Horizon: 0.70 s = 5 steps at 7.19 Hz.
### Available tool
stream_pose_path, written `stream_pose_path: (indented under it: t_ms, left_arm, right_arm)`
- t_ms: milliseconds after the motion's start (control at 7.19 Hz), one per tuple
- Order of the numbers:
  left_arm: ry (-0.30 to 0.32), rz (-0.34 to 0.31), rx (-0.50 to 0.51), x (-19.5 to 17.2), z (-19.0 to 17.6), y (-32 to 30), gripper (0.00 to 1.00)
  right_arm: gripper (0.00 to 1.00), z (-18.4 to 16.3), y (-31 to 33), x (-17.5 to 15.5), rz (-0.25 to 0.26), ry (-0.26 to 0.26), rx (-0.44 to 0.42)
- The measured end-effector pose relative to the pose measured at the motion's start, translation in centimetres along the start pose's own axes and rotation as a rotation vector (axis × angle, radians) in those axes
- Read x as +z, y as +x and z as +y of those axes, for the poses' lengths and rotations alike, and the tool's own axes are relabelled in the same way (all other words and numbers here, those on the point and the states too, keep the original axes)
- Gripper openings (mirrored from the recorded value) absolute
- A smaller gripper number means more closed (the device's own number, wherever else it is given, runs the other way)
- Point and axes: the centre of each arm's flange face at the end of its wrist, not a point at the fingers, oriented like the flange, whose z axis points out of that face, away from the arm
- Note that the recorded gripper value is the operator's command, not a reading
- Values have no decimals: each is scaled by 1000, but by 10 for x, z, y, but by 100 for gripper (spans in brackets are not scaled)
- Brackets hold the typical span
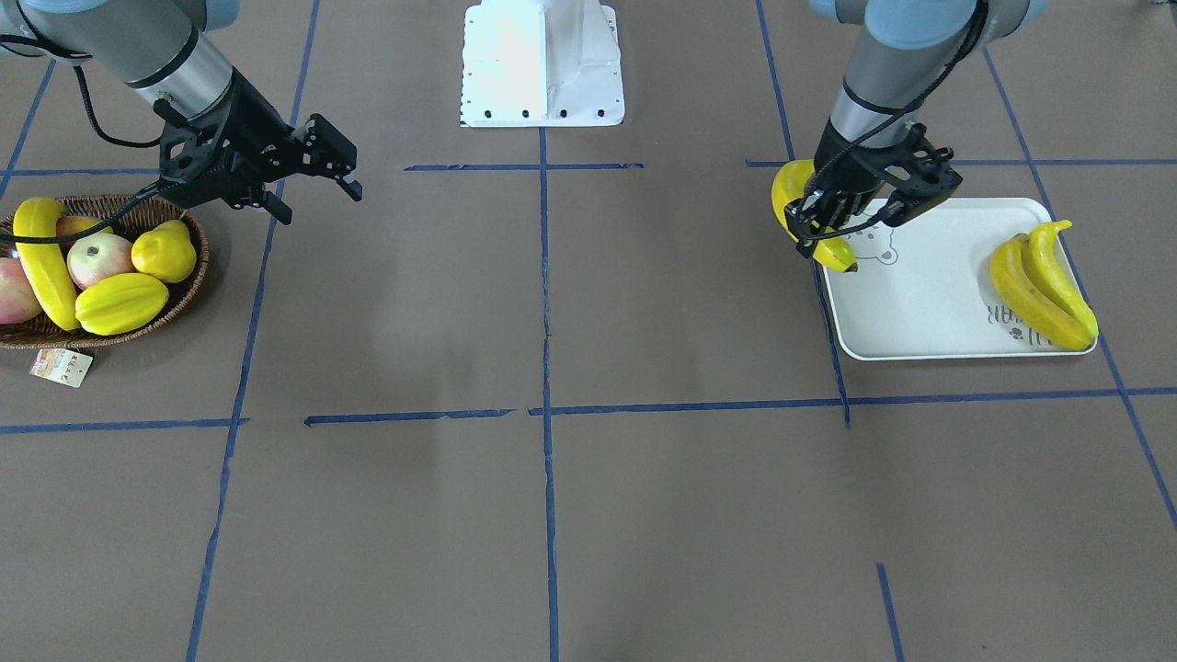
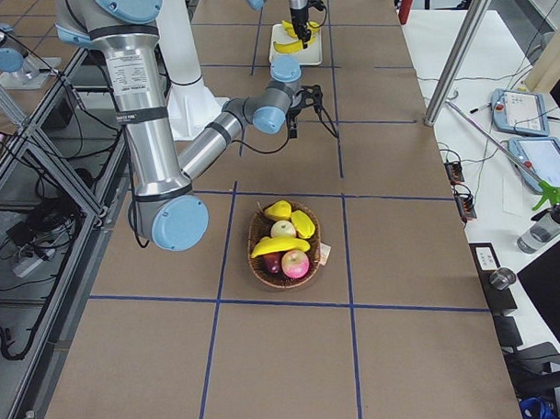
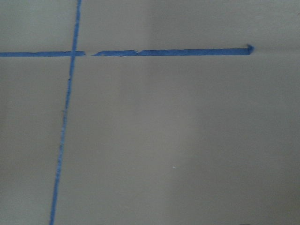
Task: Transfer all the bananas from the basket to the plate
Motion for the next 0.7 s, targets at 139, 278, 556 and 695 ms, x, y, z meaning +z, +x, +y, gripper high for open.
stream_pose_path:
  t_ms: [139,278,556,695]
  left_arm:
    - [19,-45,20,6,-22,-37,0]
    - [34,-82,17,11,-41,-74,0]
    - [65,-82,-63,21,-67,-126,0]
    - [87,-46,-169,33,-83,-145,1]
  right_arm:
    - [100,-7,17,-6,73,-25,-49]
    - [100,-12,34,-15,124,-45,-104]
    - [100,-13,61,-27,175,-65,-154]
    - [100,-12,73,-30,190,-73,-179]
